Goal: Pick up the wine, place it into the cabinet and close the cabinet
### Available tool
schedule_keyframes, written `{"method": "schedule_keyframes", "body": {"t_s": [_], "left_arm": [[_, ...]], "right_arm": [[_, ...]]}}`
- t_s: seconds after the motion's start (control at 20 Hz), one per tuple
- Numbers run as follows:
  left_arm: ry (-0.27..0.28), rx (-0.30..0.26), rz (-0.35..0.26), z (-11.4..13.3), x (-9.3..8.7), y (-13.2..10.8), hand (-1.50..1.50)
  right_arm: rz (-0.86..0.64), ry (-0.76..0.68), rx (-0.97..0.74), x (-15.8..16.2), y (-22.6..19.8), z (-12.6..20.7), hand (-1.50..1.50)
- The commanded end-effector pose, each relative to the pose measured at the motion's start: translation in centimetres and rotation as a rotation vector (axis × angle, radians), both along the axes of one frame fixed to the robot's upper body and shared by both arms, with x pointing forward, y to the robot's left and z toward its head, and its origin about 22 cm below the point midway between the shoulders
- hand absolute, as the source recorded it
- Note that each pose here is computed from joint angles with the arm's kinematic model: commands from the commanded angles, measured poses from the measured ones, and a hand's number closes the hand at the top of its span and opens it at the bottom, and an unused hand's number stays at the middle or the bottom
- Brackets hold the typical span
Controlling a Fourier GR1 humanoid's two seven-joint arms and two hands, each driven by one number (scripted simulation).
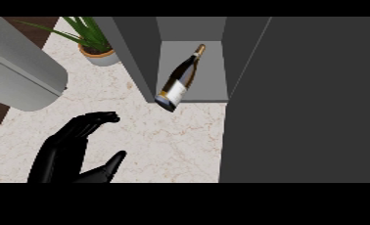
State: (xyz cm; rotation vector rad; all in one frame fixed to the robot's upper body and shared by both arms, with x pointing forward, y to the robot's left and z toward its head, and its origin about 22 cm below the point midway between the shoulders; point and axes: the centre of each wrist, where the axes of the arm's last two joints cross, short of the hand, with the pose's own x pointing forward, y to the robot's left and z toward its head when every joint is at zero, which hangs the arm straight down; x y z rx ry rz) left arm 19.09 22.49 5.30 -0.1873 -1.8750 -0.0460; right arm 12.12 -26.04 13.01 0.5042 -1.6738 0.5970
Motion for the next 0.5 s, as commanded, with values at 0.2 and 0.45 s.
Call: {"method": "schedule_keyframes", "body": {"t_s": [0.2, 0.45], "left_arm": [[-0.02, -0.003, -0.03, 1.3, -0.5, 4.7, 1.5], [-0.009, 0.002, -0.033, 1.3, -1.7, 6.9, 1.5]], "right_arm": [[0.051, -0.104, -0.006, -1.9, 1.8, 2.8, 1.5], [0.156, -0.02, 0.052, -1.7, 0.6, 2.5, 1.5]]}}
